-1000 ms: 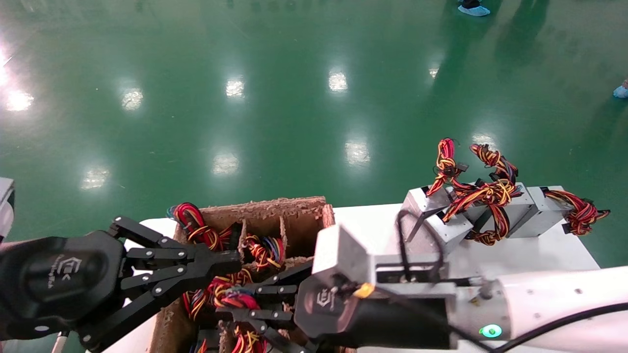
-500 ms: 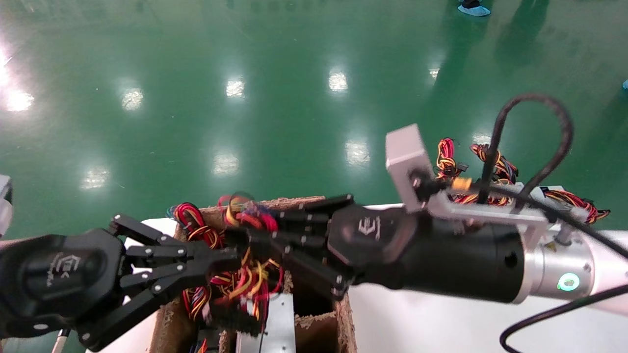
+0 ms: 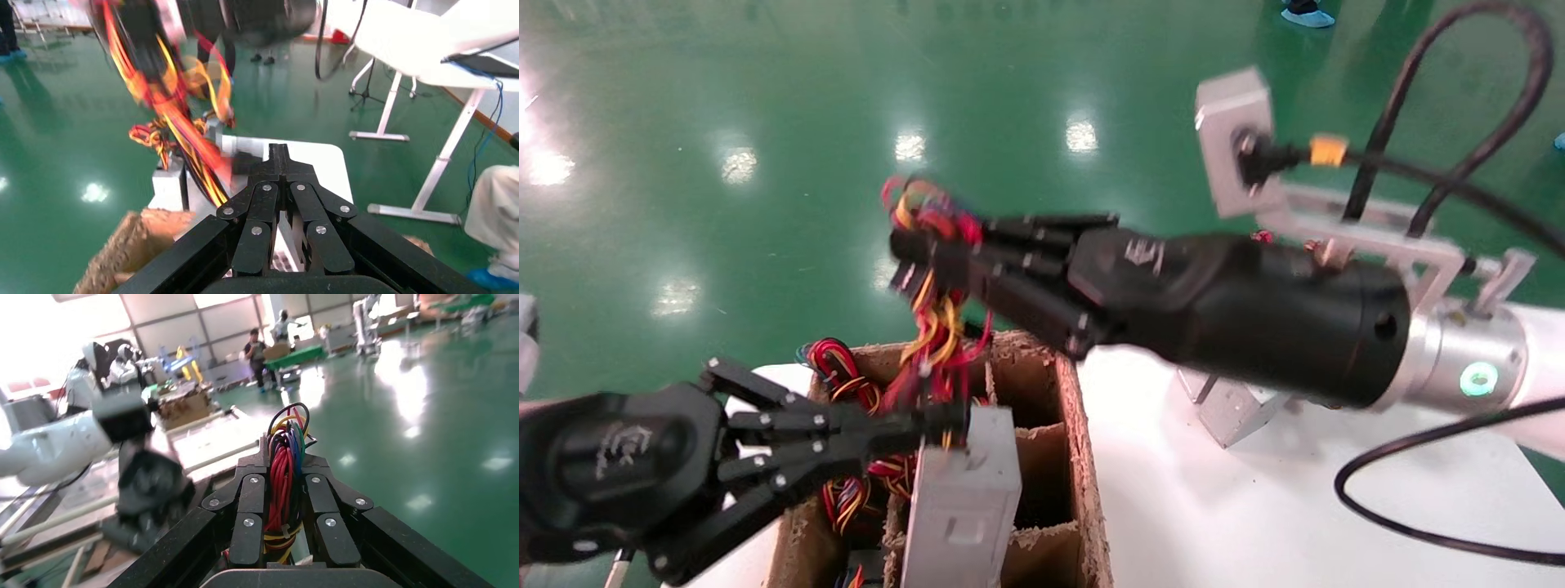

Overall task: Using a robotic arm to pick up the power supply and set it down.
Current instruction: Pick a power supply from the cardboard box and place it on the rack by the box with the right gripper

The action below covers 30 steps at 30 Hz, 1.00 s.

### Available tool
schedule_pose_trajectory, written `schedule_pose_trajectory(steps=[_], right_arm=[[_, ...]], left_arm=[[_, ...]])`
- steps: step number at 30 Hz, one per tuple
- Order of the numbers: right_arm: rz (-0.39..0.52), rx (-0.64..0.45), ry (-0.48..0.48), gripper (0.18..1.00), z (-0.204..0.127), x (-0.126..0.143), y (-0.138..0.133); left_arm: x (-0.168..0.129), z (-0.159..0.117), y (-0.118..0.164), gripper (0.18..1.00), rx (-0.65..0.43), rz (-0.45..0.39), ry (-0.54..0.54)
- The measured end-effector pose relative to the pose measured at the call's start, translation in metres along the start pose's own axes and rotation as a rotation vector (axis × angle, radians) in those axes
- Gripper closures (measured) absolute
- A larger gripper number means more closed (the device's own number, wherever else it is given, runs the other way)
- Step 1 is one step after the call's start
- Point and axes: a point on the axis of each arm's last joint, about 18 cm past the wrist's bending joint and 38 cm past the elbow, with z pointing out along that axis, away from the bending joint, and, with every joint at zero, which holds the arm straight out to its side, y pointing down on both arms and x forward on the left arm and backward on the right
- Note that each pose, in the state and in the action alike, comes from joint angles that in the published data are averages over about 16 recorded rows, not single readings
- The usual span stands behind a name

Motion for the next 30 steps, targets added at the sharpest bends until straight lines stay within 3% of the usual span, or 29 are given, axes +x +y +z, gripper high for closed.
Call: schedule_pose_trajectory(steps=[8, 14, 21, 30], right_arm=[[-0.037, 0.067, 0.049, 0.942, -0.007, 0.008, -0.031], [-0.070, 0.133, 0.143, 0.943, -0.025, 0.022, -0.058], [-0.118, 0.194, 0.338, 0.943, -0.068, 0.045, -0.087], [-0.191, 0.182, 0.663, 0.943, -0.152, 0.070, -0.107]], left_arm=[[0.000, 0.000, 0.000, 0.993, 0.000, 0.000, 0.000], [0.000, 0.000, 0.000, 0.993, 0.000, 0.000, 0.000], [0.000, 0.000, 0.000, 0.993, 0.000, 0.000, 0.000], [0.000, 0.000, 0.000, 0.993, 0.000, 0.000, 0.000]])
